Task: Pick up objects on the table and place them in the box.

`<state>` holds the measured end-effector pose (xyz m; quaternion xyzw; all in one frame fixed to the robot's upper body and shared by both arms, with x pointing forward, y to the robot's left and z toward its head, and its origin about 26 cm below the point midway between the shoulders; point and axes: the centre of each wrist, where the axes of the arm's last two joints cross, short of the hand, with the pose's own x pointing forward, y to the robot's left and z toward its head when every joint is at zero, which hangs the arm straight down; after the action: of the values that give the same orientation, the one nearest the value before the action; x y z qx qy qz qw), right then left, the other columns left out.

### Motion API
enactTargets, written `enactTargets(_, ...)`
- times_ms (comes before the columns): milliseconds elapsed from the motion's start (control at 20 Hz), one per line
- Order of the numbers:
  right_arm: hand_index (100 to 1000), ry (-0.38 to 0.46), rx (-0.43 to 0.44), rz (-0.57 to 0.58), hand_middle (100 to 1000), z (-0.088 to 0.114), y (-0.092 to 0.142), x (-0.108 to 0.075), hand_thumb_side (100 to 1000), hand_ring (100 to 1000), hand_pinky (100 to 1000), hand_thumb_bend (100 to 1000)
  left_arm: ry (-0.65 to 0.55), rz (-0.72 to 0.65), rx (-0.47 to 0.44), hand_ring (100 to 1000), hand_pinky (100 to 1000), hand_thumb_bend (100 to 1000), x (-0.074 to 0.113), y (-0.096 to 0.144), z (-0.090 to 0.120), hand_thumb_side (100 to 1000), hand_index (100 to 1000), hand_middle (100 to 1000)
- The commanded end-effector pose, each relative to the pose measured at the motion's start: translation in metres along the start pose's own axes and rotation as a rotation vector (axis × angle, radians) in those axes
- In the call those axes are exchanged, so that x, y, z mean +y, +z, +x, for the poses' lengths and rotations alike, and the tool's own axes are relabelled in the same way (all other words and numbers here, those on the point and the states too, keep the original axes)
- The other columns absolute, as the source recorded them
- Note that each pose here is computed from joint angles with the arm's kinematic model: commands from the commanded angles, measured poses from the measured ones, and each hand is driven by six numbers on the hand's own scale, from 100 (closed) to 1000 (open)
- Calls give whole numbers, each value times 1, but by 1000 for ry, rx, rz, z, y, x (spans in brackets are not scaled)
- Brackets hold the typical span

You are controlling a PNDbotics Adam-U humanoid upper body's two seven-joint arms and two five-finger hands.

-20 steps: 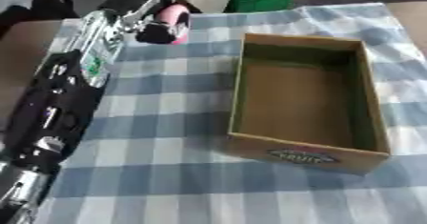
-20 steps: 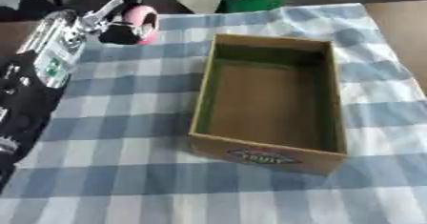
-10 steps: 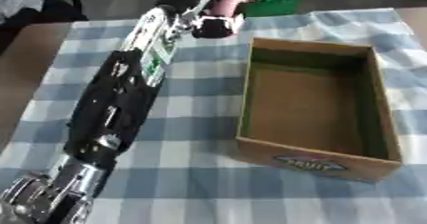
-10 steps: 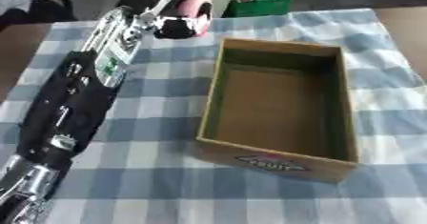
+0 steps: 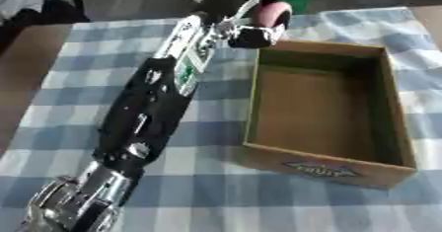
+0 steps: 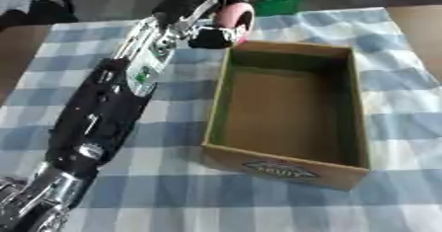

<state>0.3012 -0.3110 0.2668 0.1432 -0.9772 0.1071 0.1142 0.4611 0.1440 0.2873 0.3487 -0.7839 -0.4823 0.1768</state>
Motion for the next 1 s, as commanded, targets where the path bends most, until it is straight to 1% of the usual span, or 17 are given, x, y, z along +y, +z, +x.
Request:
enactTargets(50,1000,-1,-10,39,791,5,-9,0,1000,954,870,100,34,17,-73,412,289,100,2,-6,6,322,468,406)
enactTargets(350,1000,-7,14,54,785,4,-9,2,1000,959,876,100,99,-60,-138,416,306,100,-22,-4,10,323,472,411)
enactTargets(750,1000,-16,34,73,782,1,-11,6,1000,963,882,100,138,-208,-163,419,318,100,-64,5,14,324,477,417)
enactTargets(1000,1000,-28,30,78,782,1,-14,8,1000,964,883,100,112,-226,-181,426,318,100,-75,6,20,341,487,426)
